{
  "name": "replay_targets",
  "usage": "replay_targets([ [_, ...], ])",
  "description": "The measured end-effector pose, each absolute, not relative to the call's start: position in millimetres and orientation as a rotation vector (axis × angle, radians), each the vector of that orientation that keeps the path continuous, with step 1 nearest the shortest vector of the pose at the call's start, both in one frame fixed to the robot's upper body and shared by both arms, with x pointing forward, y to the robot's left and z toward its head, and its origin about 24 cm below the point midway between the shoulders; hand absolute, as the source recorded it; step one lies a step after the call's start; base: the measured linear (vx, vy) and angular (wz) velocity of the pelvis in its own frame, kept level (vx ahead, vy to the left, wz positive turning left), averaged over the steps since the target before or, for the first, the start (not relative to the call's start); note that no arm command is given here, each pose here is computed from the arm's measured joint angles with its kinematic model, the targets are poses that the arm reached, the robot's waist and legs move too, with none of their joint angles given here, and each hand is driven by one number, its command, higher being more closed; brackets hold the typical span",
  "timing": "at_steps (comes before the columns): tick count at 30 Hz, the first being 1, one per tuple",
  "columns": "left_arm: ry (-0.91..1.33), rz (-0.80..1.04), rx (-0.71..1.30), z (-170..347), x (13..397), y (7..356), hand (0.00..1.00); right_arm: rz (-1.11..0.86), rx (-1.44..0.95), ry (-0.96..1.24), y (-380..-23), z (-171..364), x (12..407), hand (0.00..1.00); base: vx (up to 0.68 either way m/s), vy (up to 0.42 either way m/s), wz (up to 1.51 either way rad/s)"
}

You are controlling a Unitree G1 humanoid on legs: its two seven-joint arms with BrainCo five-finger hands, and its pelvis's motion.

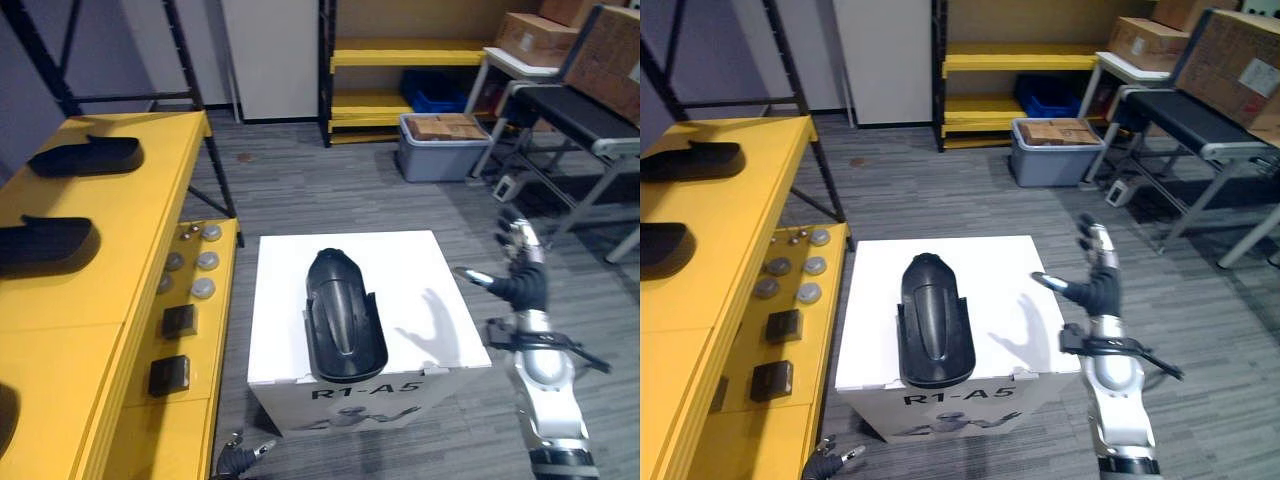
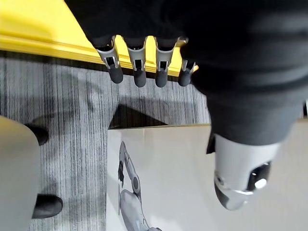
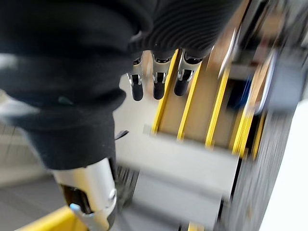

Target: Walk over and take plastic housings, then place them on the shelf

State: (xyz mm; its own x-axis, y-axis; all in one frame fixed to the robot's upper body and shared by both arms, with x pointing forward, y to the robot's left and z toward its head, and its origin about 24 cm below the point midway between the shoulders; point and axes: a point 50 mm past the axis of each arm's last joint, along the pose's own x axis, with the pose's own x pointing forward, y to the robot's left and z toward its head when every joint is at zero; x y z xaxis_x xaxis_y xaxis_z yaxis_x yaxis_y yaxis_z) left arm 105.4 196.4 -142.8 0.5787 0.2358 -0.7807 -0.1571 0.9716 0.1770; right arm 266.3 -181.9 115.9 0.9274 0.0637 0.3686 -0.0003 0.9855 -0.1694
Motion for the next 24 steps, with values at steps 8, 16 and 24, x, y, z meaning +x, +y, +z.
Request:
replay_targets([
  [8, 0.915, 0.227, 0.088, -142.4, 108.0, 192.5, 0.0, 0.042, -0.35, -0.116, -155.0, 56.6, 276.5, 0.0, -0.05, 0.009, 0.11],
  [16, 0.921, 0.213, 0.089, -142.6, 113.7, 184.8, 0.0, -0.154, -0.527, 0.167, -171.6, 8.7, 274.9, 0.0, 0.05, 0.004, 0.08],
  [24, 0.922, 0.188, 0.097, -142.5, 116.1, 181.0, 0.0, -0.259, -0.524, 0.241, -187.8, 5.6, 295.6, 1.0, -0.03, 0.017, 0.11],
])
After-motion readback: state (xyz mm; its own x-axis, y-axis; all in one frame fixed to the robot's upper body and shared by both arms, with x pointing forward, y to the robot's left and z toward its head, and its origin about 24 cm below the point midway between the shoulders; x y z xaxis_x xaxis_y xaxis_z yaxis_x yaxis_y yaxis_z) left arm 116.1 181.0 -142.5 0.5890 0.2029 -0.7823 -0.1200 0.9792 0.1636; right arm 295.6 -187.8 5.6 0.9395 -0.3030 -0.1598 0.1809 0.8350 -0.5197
